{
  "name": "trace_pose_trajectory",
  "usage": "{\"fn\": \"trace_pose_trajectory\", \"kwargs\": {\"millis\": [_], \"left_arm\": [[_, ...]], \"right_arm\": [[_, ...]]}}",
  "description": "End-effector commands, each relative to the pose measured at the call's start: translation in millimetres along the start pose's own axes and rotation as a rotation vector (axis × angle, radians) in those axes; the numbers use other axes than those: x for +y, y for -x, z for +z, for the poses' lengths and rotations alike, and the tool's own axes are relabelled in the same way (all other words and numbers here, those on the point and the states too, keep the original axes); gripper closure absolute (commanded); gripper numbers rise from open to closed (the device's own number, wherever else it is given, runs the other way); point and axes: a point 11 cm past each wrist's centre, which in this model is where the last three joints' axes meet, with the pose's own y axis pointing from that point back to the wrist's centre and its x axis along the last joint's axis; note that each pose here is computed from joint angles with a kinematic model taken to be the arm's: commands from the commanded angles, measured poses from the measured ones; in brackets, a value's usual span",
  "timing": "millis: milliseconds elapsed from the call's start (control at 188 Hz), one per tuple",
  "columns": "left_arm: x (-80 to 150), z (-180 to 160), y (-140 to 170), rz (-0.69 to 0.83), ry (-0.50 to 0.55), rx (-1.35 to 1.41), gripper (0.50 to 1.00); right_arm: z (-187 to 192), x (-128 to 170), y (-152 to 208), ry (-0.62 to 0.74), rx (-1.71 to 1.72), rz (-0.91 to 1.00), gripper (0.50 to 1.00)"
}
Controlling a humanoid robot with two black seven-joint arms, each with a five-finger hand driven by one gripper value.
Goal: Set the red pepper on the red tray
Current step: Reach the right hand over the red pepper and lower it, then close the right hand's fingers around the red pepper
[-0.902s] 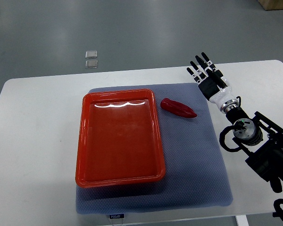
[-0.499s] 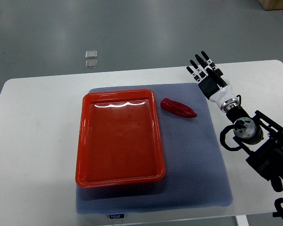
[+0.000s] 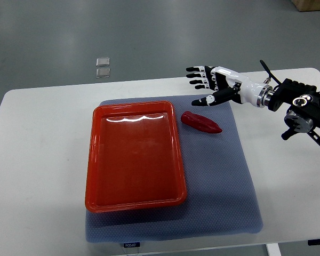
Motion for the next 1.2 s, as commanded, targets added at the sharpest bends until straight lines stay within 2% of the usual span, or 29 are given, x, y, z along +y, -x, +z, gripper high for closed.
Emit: {"fn": "trace_pose_trajectory", "kwargs": {"millis": [0,90,308,839,1194], "left_arm": [[0.0,0.3,3.1,-0.009,0.001,0.000,0.500],[0.0,0.3,3.1,-0.009,0.001,-0.002,0.500],[0.0,0.2,3.1,-0.009,-0.001,0.000,0.500],[0.3,3.8,1.8,-0.006,0.005,-0.002,0.500],[0.2,3.7,1.3,-0.005,0.005,-0.002,0.500]], "right_arm": [[7.4,-0.6,1.5,0.135,0.174,-0.044,0.583],[9.5,-1.9,-3.8,0.226,0.250,-0.031,0.583],[12.4,-9.6,-3.4,0.310,0.273,0.014,0.585],[20.4,-27.2,28.1,0.296,0.231,-0.008,0.591],[40.0,-29.9,38.7,0.335,0.237,0.004,0.650]]}}
